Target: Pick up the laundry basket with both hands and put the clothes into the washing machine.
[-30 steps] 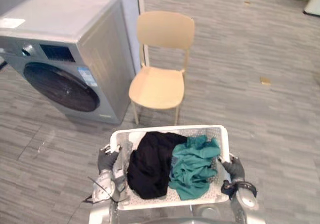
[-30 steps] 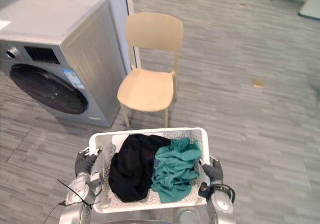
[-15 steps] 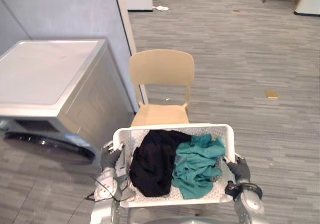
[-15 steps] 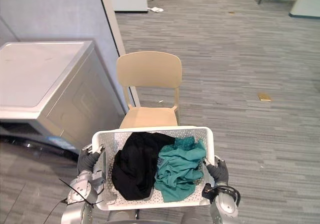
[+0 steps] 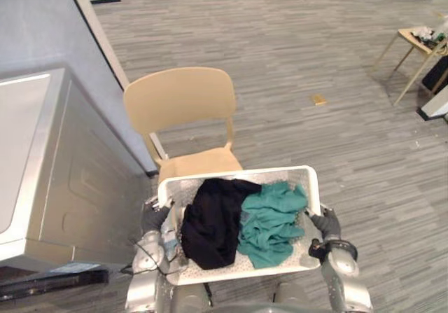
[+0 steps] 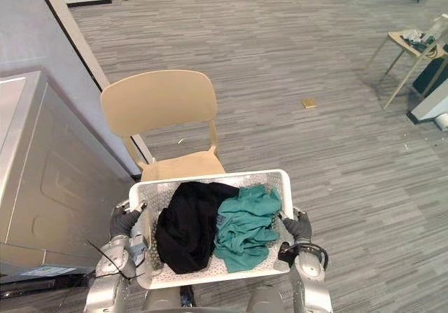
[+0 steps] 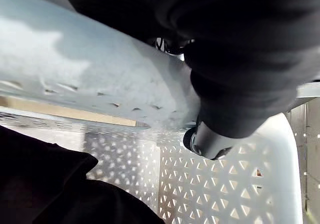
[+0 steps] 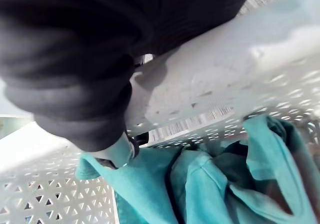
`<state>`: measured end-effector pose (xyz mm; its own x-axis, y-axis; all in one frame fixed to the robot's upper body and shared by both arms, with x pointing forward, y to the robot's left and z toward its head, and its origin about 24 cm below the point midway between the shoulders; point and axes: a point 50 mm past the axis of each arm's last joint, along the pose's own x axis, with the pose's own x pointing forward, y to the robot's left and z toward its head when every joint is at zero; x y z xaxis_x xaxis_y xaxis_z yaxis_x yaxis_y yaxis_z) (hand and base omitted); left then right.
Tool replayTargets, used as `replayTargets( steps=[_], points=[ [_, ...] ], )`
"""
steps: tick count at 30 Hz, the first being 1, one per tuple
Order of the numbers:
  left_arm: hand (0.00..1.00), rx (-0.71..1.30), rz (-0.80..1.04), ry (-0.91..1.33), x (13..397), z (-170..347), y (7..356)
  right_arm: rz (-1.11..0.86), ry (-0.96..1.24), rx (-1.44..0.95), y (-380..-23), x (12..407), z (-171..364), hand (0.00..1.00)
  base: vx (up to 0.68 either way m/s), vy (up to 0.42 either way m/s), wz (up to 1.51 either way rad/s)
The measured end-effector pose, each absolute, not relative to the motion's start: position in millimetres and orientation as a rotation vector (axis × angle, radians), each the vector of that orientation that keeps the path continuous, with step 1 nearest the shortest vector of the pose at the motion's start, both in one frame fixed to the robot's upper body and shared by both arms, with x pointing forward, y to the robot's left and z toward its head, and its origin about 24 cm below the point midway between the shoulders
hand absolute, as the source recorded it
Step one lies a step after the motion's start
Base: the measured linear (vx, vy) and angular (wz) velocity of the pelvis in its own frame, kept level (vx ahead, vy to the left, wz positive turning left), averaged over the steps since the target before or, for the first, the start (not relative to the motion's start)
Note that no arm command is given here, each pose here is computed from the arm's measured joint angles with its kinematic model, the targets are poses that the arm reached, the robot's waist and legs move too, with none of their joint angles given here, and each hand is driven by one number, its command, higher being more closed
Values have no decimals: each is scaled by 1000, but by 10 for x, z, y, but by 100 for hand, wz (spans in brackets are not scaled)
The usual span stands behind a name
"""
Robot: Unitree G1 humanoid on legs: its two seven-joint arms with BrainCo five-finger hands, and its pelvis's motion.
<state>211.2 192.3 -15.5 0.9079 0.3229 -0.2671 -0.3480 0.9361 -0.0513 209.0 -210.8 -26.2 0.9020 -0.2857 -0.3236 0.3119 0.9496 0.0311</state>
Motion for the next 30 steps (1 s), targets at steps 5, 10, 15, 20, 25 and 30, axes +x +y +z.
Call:
replayTargets(
  steps=[5, 10, 15, 20, 25, 30],
  points=[
    [100, -74, 316, 161, 2532, 84, 1898, -274, 170, 34, -2196, 2654, 139, 100, -150, -95, 18],
    [100, 1, 292, 29, 3067, 526, 1927, -243, -19, -18, -2264, 3180, 776, 100, -129, -64, 11],
    [100, 19, 294, -116, 3518, 1117, 1987, -209, -169, -68, -2249, 3591, 1439, 100, -61, 1, 10],
    [100, 22, 323, -189, 3618, 1395, 2058, -188, -261, -109, -2185, 3727, 1808, 100, -4, -7, 7],
    [100, 50, 349, -175, 3811, 1567, 2124, -167, -257, -154, -2134, 3819, 1900, 100, 9, -2, 6],
    [100, 93, 344, -262, 3893, 1985, 2206, -152, -301, -120, -2083, 3846, 2067, 100, -2, -13, -2]
  ],
)
